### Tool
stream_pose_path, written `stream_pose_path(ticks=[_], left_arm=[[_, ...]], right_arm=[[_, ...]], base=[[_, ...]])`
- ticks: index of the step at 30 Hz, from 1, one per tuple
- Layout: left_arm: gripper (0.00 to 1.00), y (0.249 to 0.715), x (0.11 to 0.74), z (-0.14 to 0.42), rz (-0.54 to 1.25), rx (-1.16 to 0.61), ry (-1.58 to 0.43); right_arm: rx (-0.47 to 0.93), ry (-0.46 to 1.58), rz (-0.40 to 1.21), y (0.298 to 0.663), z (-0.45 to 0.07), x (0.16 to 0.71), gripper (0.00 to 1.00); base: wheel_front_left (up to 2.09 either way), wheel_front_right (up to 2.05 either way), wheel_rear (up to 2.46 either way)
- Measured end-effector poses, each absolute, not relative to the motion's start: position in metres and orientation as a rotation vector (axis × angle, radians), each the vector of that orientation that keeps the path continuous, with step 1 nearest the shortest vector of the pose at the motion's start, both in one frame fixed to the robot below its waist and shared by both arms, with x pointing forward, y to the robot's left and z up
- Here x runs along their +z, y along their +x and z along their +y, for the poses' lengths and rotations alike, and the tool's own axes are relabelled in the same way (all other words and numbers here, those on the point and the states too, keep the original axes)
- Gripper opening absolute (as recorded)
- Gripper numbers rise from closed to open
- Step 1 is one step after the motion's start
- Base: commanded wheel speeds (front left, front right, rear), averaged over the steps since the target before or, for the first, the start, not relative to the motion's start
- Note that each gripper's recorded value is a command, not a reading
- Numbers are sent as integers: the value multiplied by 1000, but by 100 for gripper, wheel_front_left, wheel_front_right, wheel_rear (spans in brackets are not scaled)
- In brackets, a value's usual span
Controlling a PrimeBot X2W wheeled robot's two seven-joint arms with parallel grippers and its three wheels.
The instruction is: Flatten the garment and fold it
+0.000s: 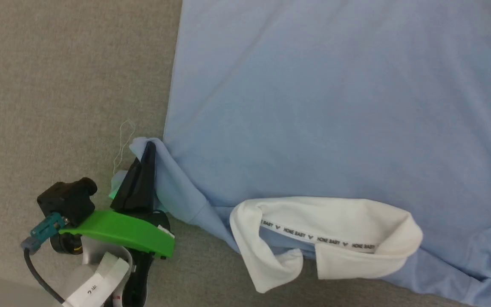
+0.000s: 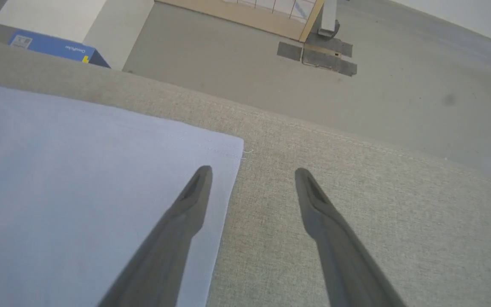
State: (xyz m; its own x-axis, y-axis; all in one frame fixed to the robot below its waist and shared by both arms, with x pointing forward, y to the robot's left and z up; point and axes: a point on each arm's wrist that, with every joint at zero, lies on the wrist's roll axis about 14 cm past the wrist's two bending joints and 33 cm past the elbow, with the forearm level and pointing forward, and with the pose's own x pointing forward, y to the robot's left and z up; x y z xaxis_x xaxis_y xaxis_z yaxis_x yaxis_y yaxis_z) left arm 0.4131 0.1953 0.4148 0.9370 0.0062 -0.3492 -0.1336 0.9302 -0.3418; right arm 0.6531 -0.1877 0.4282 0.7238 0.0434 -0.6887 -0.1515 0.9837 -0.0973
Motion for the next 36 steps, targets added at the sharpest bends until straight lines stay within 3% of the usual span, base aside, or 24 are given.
stream_pose_path(ticks=[7,16,17,19,29,36], left_arm=[[0,411,394,204,403,106,-358],[0,412,377,211,438,128,-340],[0,413,376,212,437,131,-338],[0,414,375,211,438,127,-338],[0,417,377,211,425,117,-338],[0,415,393,217,397,117,-323]], right_arm=[[119,-223,978,656,-174,368,100],[152,-263,1033,664,-161,343,100],[154,-260,1047,664,-161,342,58],[159,-253,1057,663,-160,343,0],[152,-266,1040,656,-165,361,0],[174,-234,897,660,-160,406,0]], base=[[0,0,0],[0,0,0],[0,0,0],[0,0,0],[0,0,0],[0,0,0]])
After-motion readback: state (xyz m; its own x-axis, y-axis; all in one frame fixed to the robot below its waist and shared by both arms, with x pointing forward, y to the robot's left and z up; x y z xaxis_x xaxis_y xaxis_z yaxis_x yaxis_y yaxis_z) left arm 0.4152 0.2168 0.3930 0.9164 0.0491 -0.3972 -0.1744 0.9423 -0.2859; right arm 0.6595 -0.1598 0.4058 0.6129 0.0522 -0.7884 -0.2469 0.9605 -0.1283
